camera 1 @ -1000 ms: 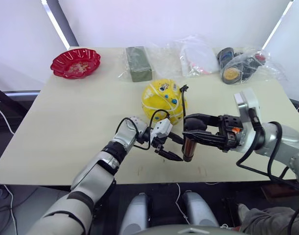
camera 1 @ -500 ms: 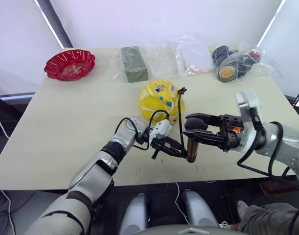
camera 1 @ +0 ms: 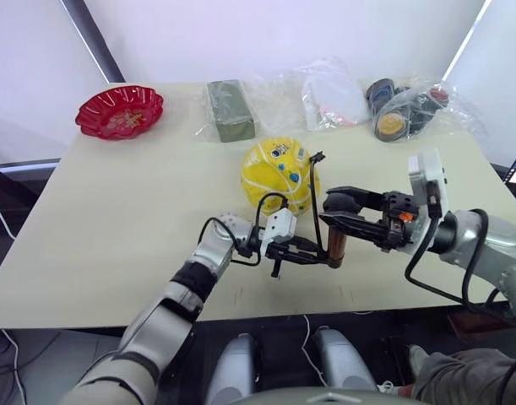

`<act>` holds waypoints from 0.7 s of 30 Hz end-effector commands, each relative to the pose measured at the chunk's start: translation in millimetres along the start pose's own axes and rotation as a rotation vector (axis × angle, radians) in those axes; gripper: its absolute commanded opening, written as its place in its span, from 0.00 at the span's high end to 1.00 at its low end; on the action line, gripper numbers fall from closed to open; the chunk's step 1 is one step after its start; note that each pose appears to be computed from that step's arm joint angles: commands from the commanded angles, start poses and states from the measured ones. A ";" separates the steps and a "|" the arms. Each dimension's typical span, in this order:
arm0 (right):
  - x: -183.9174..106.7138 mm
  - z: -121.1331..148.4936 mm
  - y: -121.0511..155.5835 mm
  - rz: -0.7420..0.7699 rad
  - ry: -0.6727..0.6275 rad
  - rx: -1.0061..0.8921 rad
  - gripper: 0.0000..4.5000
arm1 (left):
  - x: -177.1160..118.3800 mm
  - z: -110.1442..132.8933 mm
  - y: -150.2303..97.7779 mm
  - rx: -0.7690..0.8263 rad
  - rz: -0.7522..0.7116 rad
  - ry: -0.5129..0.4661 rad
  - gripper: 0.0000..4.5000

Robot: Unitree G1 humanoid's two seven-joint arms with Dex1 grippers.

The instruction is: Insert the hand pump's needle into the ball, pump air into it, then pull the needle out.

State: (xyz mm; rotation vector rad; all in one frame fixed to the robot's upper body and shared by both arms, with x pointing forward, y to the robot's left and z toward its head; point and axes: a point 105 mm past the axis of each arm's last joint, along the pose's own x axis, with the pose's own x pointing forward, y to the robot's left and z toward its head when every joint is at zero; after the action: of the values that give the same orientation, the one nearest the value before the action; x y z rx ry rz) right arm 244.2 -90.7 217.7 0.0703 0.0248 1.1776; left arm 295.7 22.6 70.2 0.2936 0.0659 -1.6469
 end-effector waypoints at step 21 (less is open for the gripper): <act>11.1 -32.3 -32.9 -0.294 0.067 -0.062 0.55 | 14.4 -23.9 6.4 -0.080 0.405 0.135 0.91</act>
State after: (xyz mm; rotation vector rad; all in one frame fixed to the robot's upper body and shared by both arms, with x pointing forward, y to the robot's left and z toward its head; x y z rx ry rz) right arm 275.7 -88.4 178.5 0.0101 0.0870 0.9230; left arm 302.8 18.5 36.9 0.3253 0.2163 -1.2147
